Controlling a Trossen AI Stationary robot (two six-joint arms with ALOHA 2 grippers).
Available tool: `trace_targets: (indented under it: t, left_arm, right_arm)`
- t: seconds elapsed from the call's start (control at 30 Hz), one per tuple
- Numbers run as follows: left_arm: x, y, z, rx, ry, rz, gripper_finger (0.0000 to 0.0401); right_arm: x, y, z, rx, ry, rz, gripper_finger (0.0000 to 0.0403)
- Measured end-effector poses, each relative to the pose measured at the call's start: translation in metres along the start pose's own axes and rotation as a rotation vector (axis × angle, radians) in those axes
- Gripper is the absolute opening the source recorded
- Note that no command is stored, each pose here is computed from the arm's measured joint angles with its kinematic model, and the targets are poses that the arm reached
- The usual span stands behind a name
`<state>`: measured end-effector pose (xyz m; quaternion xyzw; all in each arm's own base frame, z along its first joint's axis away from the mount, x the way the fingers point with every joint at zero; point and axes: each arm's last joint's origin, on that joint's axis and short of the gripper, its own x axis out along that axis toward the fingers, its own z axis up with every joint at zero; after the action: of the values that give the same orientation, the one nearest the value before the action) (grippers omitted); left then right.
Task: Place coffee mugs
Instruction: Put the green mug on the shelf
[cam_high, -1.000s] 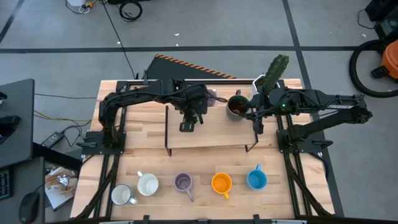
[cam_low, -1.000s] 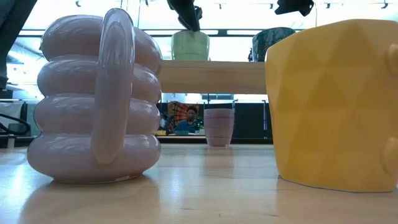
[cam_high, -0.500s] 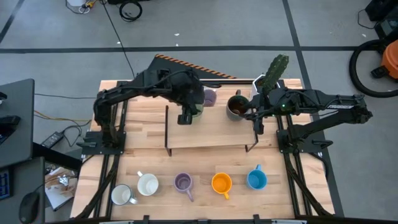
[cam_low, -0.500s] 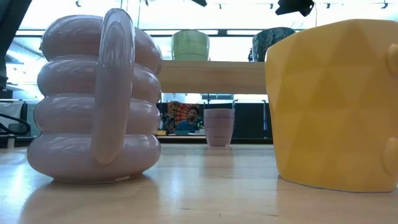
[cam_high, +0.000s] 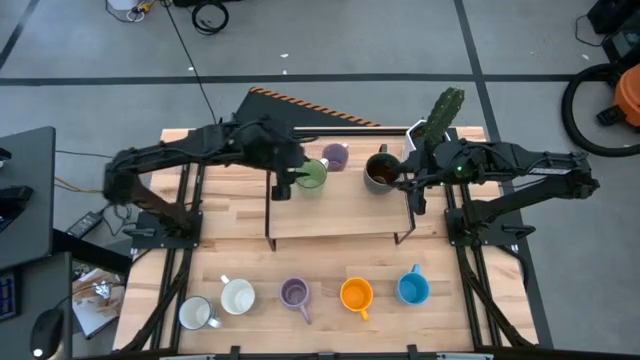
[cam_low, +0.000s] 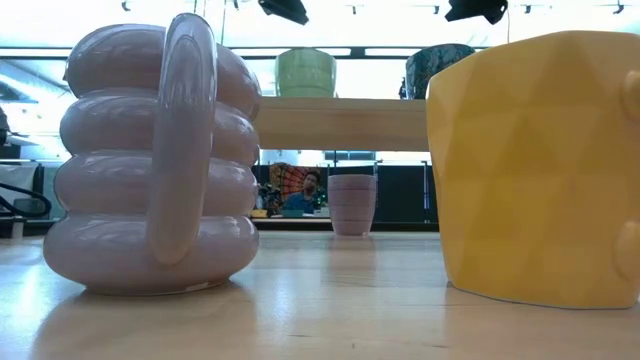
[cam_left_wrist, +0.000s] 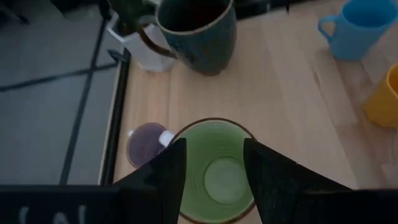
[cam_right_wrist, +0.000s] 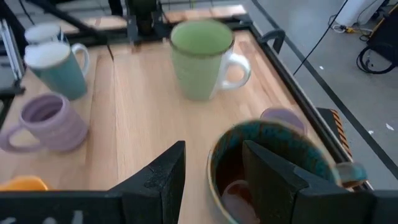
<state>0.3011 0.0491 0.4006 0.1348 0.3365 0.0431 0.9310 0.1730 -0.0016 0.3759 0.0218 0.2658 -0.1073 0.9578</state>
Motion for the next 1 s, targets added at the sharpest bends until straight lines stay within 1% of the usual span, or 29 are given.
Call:
trace_targets:
  t: [0.17, 0.3, 0.4, 0.5, 0.63, 0.77, 0.87, 1.0]
  left_arm:
    - [-0.013, -0.007, -0.020, -0.029, -0.110, 0.027, 0.0165]
    - [-0.017, -0.016, -0.042, -0.054, -0.180, -0.020, 0.0165]
    - [-0.018, -0.022, -0.060, -0.080, -0.210, -0.023, 0.0165]
    - [-0.020, -0.026, -0.075, -0.119, -0.233, -0.016, 0.0165]
    - [-0.019, -0.030, -0.090, -0.172, -0.246, 0.013, 0.0165]
    - [-0.013, -0.032, -0.101, -0.240, -0.230, 0.073, 0.0165]
    - [-0.006, -0.034, -0.108, -0.276, -0.198, 0.075, 0.0165]
    - [-0.001, -0.037, -0.115, -0.285, -0.171, 0.085, 0.0165]
  right_arm:
    - [-0.012, -0.001, 0.015, 0.017, -0.021, -0.001, 0.0165]
    - [-0.022, -0.002, 0.024, 0.023, -0.049, 0.002, 0.0165]
    - [-0.023, -0.002, 0.028, 0.016, -0.066, 0.006, 0.0165]
    - [-0.012, 0.001, 0.035, 0.001, -0.090, 0.016, 0.0164]
    - [0.006, 0.008, 0.050, -0.056, -0.063, 0.033, 0.0156]
    - [0.026, 0.012, 0.070, -0.135, -0.048, -0.007, 0.0147]
    - [0.045, 0.013, 0.083, -0.196, -0.026, -0.027, 0.0142]
    - [0.073, 0.009, 0.094, -0.253, 0.005, -0.059, 0.0141]
